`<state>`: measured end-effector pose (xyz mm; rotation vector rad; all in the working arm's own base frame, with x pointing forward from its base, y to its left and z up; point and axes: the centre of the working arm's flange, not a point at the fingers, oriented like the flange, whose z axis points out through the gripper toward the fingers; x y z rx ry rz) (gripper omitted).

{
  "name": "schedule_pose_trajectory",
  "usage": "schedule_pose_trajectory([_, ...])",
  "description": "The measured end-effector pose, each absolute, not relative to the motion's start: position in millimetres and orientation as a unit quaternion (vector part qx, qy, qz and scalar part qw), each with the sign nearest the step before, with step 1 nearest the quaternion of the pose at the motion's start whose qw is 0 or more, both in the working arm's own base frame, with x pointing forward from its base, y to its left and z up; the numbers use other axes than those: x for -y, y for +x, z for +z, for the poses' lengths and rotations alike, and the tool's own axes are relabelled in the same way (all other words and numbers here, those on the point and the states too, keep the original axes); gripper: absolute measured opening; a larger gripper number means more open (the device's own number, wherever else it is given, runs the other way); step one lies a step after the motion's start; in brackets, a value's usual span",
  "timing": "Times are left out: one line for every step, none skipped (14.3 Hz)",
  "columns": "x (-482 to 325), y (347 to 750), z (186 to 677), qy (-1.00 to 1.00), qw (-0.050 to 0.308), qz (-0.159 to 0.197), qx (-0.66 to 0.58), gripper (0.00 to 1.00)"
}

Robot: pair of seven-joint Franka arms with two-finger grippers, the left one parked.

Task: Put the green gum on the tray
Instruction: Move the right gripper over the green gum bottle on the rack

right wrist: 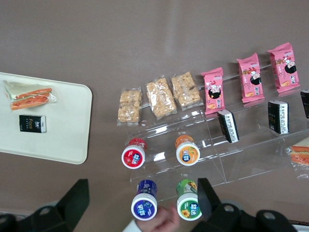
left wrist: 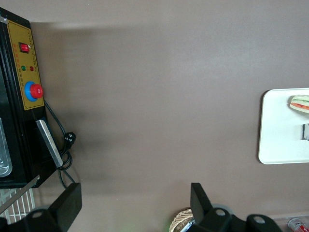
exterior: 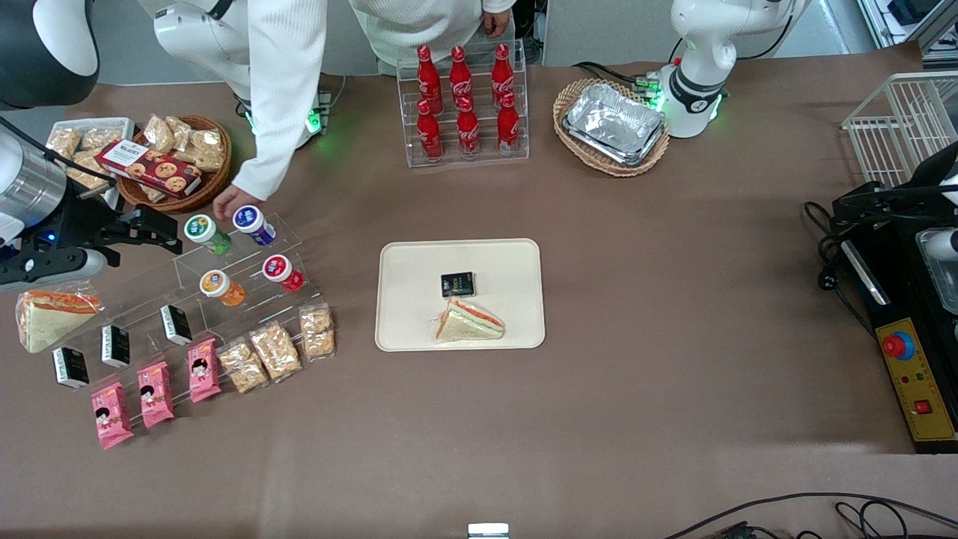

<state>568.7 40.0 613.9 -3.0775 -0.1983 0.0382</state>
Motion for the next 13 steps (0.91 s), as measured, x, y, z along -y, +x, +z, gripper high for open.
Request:
schedule_pose_trajectory([-40,569,614,-0.997,0.029,0.012,0.064,1.00])
schedule_pose_trajectory([-40,569,614,-0.997,0.029,0.012,0.064,1.00])
schedule_pose_trajectory([-40,569,614,-0.997,0.029,0.012,0.065,1.00])
schedule_pose_trajectory([-40,569,614,-0.997,0.029,0.012,0.065,1.00])
schedule_pose_trajectory([-40,569,614,-0.997,0.029,0.012,0.065,1.00])
schedule_pose_trajectory([-40,569,614,-0.997,0.029,0.012,0.065,1.00])
schedule_pose_trajectory([-40,569,614,-0.997,0.029,0.012,0.067,1.00])
schedule_pose_trajectory([-39,569,614,-0.997,0.029,0.011,0.072,1.00])
schedule_pose_trajectory([-36,569,615,-0.996,0.029,0.010,0.084,1.00])
schedule_pose_trajectory([-32,569,616,-0.995,0.029,0.009,0.098,1.00])
schedule_pose_trajectory([-24,568,618,-0.993,0.029,0.006,0.115,1.00])
schedule_pose_trajectory([-15,567,621,-0.990,0.029,0.003,0.136,1.00])
schedule_pose_trajectory([-6,564,625,-0.987,0.029,-0.001,0.158,1.00])
